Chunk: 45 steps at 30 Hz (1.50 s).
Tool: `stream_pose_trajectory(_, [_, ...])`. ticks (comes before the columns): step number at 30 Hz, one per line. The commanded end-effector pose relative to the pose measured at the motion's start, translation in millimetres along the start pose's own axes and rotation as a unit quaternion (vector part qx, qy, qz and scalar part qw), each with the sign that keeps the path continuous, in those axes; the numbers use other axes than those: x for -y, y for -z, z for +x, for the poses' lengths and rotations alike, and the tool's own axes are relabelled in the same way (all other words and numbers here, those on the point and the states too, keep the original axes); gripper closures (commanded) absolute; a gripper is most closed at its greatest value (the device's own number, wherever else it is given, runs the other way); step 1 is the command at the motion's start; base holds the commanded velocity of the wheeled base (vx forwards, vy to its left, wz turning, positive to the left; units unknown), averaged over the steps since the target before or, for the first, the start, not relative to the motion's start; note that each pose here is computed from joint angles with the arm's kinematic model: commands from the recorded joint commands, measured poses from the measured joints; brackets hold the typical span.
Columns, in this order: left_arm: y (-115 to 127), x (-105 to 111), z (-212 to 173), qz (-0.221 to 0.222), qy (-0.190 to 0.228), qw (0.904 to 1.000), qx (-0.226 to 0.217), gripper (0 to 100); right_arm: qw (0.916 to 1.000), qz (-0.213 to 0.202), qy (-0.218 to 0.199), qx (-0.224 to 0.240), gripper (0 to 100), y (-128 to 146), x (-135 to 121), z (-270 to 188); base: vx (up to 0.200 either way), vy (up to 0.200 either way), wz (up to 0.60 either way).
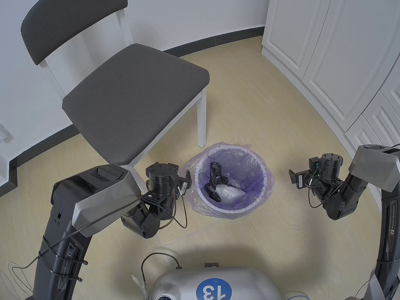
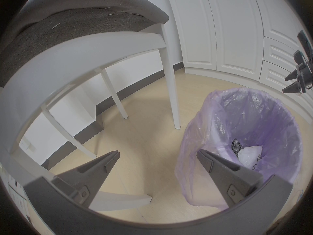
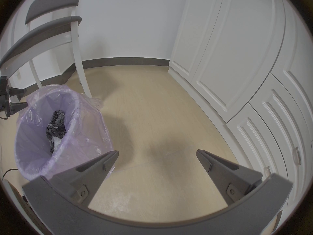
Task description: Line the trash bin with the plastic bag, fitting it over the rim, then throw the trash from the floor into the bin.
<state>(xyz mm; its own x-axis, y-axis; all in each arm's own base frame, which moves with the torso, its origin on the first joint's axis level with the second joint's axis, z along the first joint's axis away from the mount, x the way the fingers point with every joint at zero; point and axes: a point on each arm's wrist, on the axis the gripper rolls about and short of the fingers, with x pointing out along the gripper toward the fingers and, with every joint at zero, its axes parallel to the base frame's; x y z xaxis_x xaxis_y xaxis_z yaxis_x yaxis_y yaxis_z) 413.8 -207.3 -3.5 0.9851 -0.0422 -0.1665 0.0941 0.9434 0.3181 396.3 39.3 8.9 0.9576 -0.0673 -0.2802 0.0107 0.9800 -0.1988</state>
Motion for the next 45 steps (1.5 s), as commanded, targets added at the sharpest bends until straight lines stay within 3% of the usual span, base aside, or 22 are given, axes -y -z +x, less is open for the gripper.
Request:
stream_pose_trajectory(1, [0.8, -1.8, 1.0, 0.000, -0.002, 1.0000, -0.002, 0, 1.0000, 0.000, -0.003, -0.001, 0, 0.7, -0.3, -0.5, 0.000, 0.000, 0.00])
stream_pose_trajectory(16, [20.8, -1.8, 5.4, 0.012, -0.003, 0.9996, -0.026, 0, 0.9998, 0.006, -0.018, -0.009, 0, 3.9, -1.1, -5.8, 0.000, 0.000, 0.00])
stream_pose_trajectory(26, [35.5, 10.2, 25.1, 0.020, 0.001, 0.9991, -0.038, 0, 0.9994, 0.005, -0.032, -0.012, 0, 5.7, -0.7, -9.7, 0.000, 0.000, 0.00])
stream_pose_trajectory(30, [33.0, 15.0, 31.5, 0.021, 0.004, 0.9991, -0.037, 0, 0.9988, 0.006, -0.046, -0.014, 0, 7.1, -1.3, -11.3, 0.000, 0.000, 0.00])
stream_pose_trajectory(35, [34.0, 33.6, 42.4, 0.031, 0.022, 0.9981, -0.048, 0, 0.9948, 0.005, -0.097, -0.033, 0, 17.5, -1.4, -20.1, 0.000, 0.000, 0.00])
stream_pose_trajectory(45, [44.4, 36.3, 43.3, 0.061, 0.029, 0.9928, -0.099, 0, 0.9924, -0.005, -0.113, -0.049, 0, 29.0, -4.2, -18.2, 0.000, 0.000, 0.00])
